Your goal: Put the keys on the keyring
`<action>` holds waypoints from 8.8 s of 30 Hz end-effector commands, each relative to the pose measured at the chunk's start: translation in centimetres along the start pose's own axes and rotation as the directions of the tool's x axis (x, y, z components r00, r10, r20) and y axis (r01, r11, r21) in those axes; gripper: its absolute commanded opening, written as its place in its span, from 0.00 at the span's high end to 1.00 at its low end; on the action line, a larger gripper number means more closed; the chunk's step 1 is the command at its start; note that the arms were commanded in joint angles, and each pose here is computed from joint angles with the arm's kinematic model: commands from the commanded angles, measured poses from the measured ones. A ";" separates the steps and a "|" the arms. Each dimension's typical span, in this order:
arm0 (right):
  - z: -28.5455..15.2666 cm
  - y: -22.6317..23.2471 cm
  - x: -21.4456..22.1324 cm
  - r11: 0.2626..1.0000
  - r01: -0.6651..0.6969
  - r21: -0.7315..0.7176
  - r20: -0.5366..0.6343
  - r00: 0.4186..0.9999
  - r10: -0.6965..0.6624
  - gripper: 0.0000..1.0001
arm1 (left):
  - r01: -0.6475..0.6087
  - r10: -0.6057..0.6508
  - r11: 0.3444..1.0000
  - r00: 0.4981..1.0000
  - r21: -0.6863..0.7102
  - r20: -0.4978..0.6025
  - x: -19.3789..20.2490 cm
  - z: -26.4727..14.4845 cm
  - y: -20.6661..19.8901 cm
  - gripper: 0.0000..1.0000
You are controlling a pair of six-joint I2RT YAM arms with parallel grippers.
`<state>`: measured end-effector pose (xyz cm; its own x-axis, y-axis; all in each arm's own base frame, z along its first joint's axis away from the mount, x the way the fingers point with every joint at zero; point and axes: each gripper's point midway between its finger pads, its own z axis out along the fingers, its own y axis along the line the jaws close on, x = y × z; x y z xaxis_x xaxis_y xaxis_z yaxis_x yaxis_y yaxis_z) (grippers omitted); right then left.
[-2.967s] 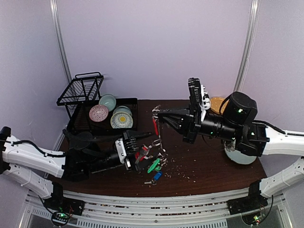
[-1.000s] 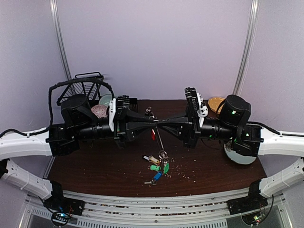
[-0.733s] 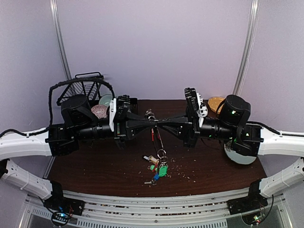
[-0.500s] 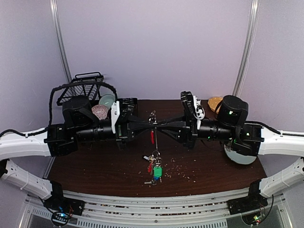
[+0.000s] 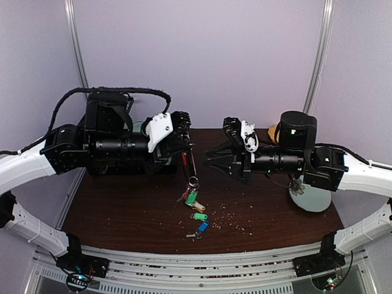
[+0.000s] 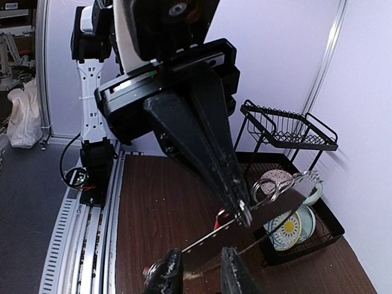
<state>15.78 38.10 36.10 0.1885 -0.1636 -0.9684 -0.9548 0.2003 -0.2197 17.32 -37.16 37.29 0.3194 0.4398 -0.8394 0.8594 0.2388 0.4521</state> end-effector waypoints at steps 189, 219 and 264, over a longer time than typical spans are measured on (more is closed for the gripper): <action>0.8 -1.7 -3.6 0.981 -0.163 -0.109 0.365 0.911 0.192 1.00 | 0.185 -0.191 0.981 0.935 0.048 0.297 -2.0 -0.6 0.6 0.89; 3.6 -2.3 -1.4 0.989 0.084 -0.118 0.046 0.996 -0.079 0.69 | 0.011 -0.008 0.999 0.996 -0.034 0.094 -0.5 -2.1 1.3 1.00; 1.2 -0.6 -5.9 0.960 -0.110 -0.259 0.405 0.890 0.211 1.00 | 0.145 -0.151 0.989 0.955 0.040 0.256 1.0 -0.9 -1.2 0.66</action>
<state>16.83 41.11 37.82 0.0306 0.1454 -0.9889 -0.9995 -0.0035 -0.0314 16.52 -34.97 35.81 0.2651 0.2129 -0.9404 0.8975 0.3020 0.3214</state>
